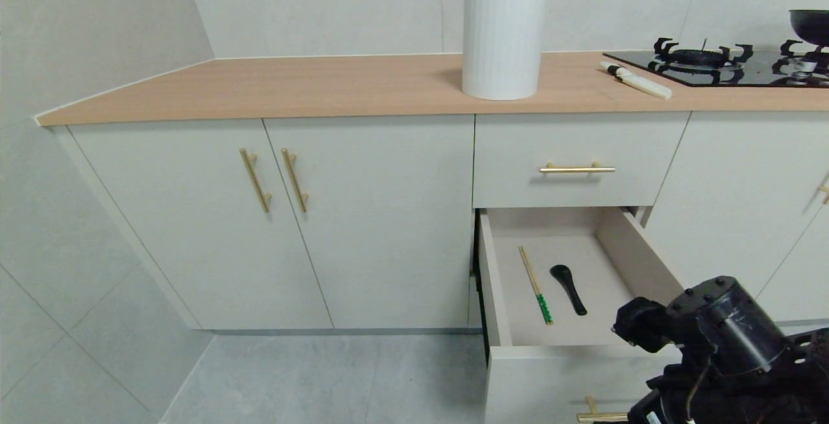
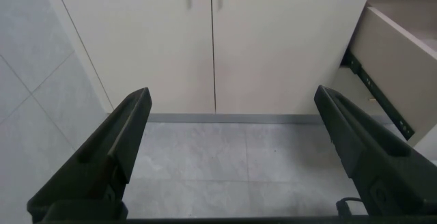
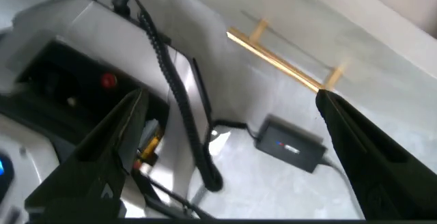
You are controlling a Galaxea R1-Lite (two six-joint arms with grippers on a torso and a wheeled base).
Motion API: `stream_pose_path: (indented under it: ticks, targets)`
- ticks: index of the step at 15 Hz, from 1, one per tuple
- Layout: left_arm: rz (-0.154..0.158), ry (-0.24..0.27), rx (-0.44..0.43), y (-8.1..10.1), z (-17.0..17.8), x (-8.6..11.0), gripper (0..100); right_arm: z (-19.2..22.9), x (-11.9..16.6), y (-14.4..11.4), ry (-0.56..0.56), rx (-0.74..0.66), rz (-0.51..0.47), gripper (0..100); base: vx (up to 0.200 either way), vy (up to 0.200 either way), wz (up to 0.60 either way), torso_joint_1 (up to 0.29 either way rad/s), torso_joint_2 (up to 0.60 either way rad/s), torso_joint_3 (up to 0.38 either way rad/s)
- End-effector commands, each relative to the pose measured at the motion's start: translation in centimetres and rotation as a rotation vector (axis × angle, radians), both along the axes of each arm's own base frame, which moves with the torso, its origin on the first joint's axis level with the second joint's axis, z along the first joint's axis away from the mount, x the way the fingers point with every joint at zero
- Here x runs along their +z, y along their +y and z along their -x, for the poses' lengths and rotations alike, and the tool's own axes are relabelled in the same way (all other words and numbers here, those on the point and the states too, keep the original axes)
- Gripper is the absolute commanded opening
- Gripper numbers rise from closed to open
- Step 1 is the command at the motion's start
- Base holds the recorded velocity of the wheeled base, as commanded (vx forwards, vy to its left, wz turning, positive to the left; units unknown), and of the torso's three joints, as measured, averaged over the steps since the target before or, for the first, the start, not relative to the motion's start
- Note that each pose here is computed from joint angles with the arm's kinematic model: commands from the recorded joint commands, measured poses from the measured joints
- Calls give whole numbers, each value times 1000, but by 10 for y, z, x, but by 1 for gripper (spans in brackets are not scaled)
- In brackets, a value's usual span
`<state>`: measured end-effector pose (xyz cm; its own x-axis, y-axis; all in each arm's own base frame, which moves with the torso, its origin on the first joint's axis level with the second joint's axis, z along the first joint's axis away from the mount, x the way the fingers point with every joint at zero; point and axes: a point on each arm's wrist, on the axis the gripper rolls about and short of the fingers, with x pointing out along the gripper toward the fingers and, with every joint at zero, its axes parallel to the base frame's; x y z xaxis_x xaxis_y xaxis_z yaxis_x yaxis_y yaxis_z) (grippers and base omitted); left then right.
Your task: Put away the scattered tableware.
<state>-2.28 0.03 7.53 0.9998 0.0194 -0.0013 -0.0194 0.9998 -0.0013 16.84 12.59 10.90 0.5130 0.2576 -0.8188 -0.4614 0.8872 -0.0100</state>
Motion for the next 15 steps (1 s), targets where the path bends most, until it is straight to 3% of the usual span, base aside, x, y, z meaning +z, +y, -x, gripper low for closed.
stream_pose_path:
  ticks: [1,4,15]
  targets:
    - [0,0,1,0,0,0,100,-12,-17,8,45,-47,16,100,0,0,0,0,0,0]
    - [2,0,1,0,0,0,100,-34,-20,4,30,-176,43,100,0,0,0,0,0,0]
    - [0,0,1,0,0,0,100,-60,-13,-8,-26,-355,22,100,0,0,0,0,0,0]
